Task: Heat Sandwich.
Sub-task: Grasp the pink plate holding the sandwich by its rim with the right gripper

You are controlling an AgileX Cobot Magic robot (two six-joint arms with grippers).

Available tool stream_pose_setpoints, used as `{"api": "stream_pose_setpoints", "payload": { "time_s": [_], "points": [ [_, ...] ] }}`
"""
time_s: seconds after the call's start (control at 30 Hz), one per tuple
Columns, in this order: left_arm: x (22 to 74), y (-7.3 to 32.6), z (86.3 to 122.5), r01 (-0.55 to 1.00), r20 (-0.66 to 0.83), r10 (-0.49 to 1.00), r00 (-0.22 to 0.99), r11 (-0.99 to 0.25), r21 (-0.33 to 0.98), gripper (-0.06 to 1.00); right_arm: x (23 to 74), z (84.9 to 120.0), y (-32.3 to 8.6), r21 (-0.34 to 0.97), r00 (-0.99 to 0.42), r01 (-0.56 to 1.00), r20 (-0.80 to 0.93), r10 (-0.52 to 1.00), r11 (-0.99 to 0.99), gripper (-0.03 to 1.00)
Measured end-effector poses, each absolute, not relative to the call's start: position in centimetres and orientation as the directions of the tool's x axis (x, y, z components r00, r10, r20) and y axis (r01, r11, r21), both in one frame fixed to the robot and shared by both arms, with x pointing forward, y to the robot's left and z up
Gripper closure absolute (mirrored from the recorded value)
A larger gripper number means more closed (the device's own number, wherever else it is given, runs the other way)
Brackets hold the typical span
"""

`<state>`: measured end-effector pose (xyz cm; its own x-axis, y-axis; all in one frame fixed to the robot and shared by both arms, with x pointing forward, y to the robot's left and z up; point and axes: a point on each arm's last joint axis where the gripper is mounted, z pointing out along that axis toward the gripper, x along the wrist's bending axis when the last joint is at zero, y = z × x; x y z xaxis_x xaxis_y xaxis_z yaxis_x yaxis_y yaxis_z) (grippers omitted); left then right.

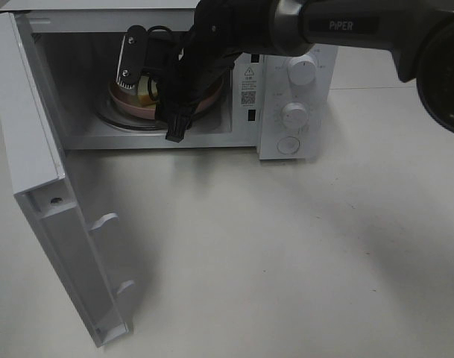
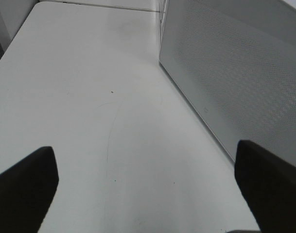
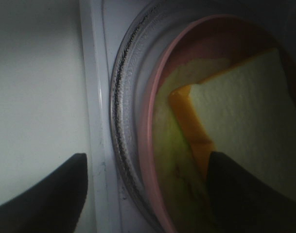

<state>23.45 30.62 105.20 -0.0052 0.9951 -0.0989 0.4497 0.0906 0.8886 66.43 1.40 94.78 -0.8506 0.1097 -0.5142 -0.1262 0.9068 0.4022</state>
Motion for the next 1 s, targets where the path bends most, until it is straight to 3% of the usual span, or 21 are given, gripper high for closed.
{"api": "stream_pose_setpoints", "payload": {
  "time_s": [0.27, 1.0],
  "points": [
    [23.5, 30.6, 105.2, 0.450, -0.099, 0.995, -0.005, 0.091, 0.889, 0.04, 67.9, 94.9, -0.7, 0.404, -0.843, -0.083, -0.516, 0.152, 0.911, 0.30],
    [23.5, 30.6, 105.2, 0.450, -0.099, 0.995, -0.005, 0.091, 0.889, 0.04, 68.4, 92.2, -0.6, 0.408, -0.866, -0.065, -0.477, 0.152, 0.911, 0.31]
  ]
}}
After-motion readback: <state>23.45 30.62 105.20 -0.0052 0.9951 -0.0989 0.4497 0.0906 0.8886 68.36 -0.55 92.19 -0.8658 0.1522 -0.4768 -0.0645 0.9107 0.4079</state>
